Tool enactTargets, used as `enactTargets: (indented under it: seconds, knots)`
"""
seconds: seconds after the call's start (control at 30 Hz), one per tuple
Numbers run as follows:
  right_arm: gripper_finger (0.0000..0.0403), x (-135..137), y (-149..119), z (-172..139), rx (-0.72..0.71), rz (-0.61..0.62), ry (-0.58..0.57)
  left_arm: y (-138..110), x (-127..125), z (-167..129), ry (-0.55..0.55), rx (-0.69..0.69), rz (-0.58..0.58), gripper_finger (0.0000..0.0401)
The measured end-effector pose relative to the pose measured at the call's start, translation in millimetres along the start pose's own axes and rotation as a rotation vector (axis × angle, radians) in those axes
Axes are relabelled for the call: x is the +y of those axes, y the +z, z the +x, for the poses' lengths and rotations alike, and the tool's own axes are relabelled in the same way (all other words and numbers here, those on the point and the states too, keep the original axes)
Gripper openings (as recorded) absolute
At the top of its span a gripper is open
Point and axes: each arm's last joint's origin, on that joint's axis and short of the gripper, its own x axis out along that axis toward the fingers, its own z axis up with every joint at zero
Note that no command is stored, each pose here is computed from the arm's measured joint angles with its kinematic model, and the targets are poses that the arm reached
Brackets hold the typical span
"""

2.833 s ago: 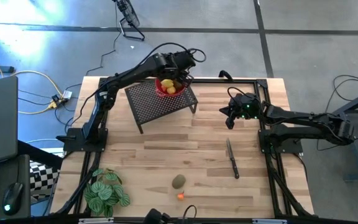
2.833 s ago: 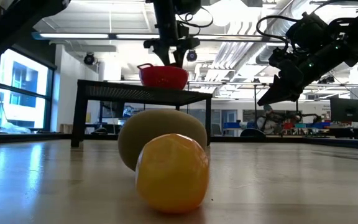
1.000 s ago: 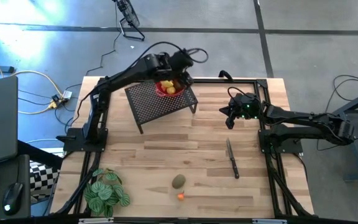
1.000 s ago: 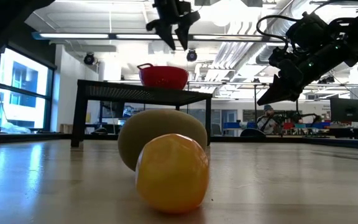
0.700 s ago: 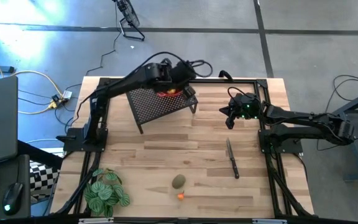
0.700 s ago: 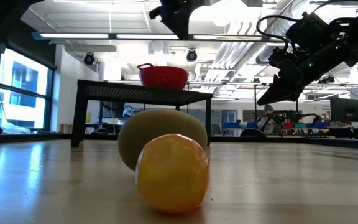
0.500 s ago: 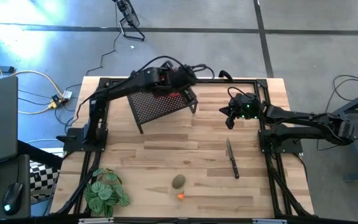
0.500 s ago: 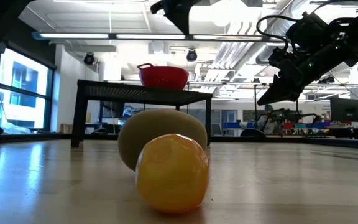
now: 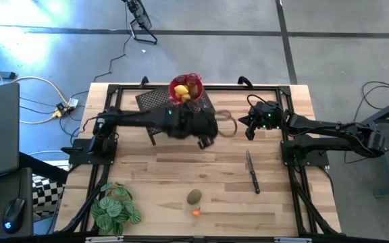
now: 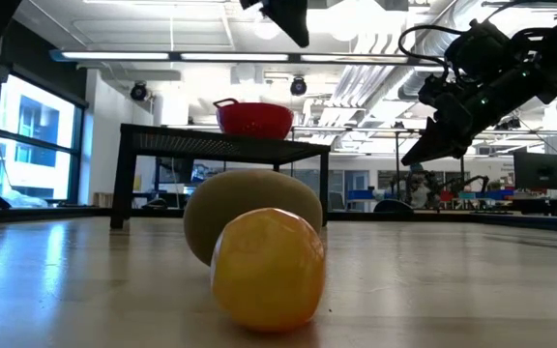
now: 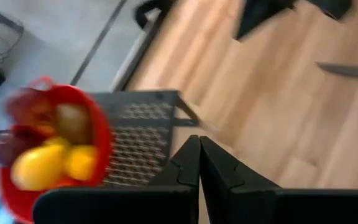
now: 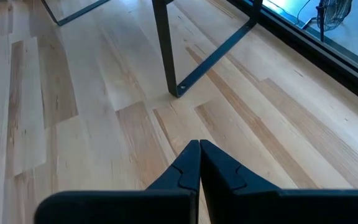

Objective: Pick & Place Fruit
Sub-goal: Put the kiwi into the red strainer bowl on the shelf

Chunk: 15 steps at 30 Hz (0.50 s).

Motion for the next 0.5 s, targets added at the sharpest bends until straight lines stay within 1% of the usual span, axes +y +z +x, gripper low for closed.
enactTargets:
  seconds: [0.2,0.27,0.4,0.5]
  knots:
    - [0.0002,0.0,0.0,0.0,0.000,0.000,0.000,-27.2,-41.2,-9.1,-0.046,0.045,-0.008,0.0000]
    - [0.0002,0.0,0.0,0.0,0.000,0.000,0.000,-36.1,-53.8,-13.1,-0.086,0.067,-0.002,0.0000]
    - [0.0002,0.0,0.1,0.0,-0.001,0.000,0.000,-53.1,-75.7,-18.6,-0.187,0.134,-0.029,0.0000]
    - [0.0002,0.1,0.7,0.0,-0.007,-0.001,0.000,-63.8,-87.8,-24.7,-0.222,0.164,-0.030,0.0000]
